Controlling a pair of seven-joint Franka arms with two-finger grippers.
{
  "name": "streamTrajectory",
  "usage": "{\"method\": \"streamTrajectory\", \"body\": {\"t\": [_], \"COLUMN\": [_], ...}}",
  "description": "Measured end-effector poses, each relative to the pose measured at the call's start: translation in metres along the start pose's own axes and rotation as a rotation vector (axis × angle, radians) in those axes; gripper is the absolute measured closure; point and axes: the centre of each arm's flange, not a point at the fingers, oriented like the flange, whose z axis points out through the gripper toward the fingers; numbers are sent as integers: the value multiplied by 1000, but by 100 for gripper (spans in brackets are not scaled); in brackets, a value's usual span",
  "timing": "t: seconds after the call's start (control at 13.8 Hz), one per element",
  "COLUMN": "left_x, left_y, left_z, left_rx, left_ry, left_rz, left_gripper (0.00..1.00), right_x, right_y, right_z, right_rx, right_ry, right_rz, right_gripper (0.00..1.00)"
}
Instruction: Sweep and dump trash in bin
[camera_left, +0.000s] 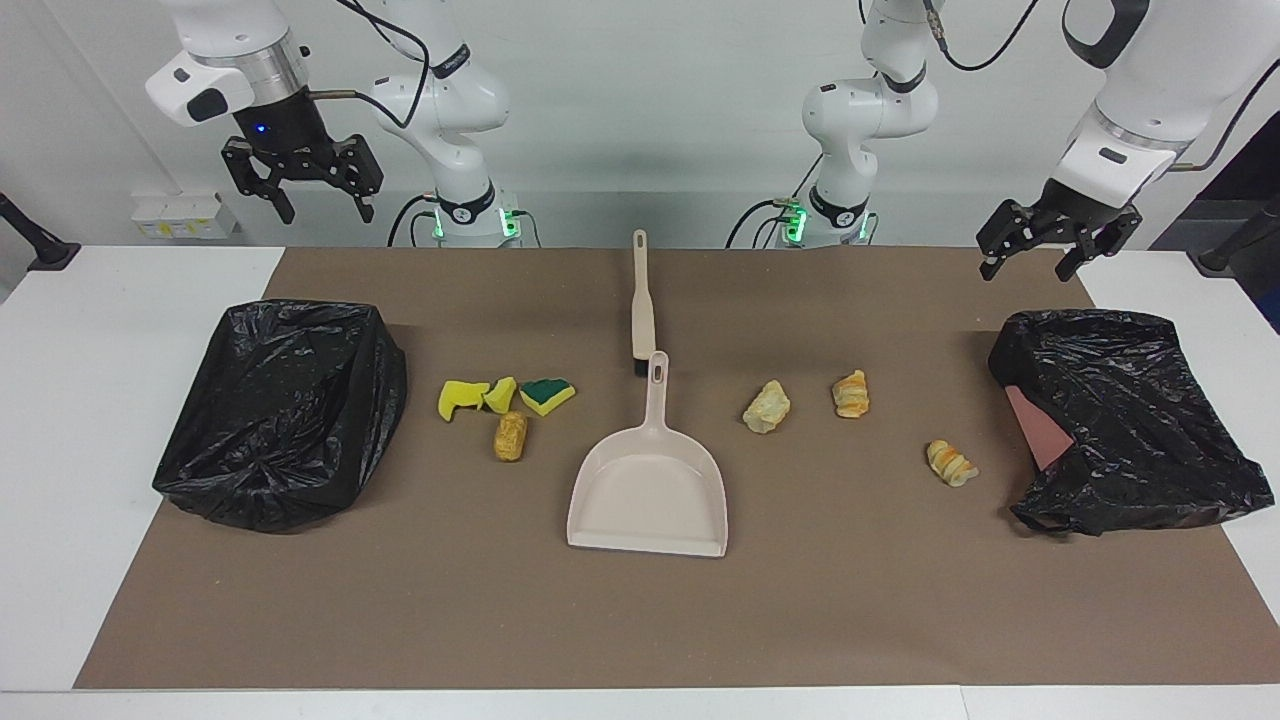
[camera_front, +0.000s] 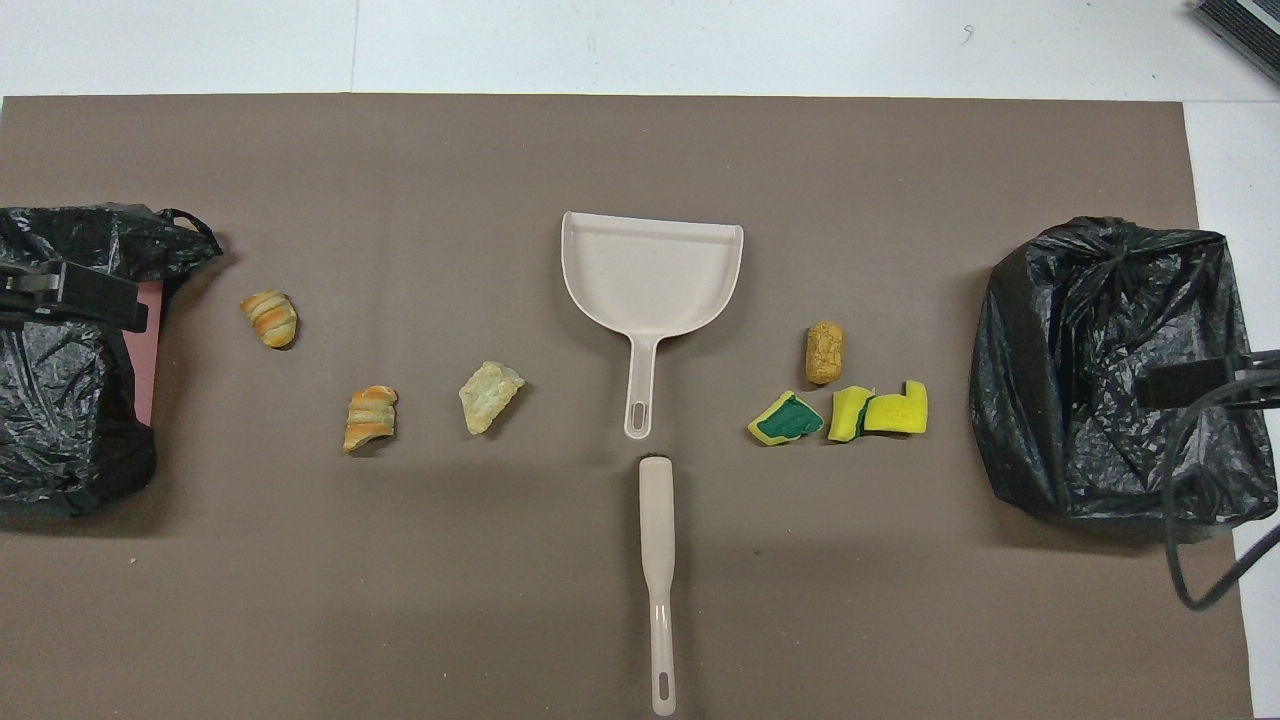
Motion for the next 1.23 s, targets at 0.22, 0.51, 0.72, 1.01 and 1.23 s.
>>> {"method": "streamTrajectory", "body": {"t": [0.22,0.51,0.72,1.01,1.23], "left_x": [0,0,-2,-8,-15], "left_y": [4,4,6,30,70], "left_z": [0,1,5,19,37], "left_rx": [0,0,-1,-15,-14], "left_ry": [-1,-4,-15,-51,-86], "left_rz": [7,8,10,51,116], "left_gripper": [0,0,0,0,0], "right_x": [0,0,0,0,0], "right_y": [1,1,1,1,1], "right_z": [0,1,1,1,1], "right_rx": [0,0,0,0,0], "right_ry": [-1,-1,-1,-1,-1], "right_rz": [-4,-3,-3,-3,-3], "right_gripper": [0,0,0,0,0]}}
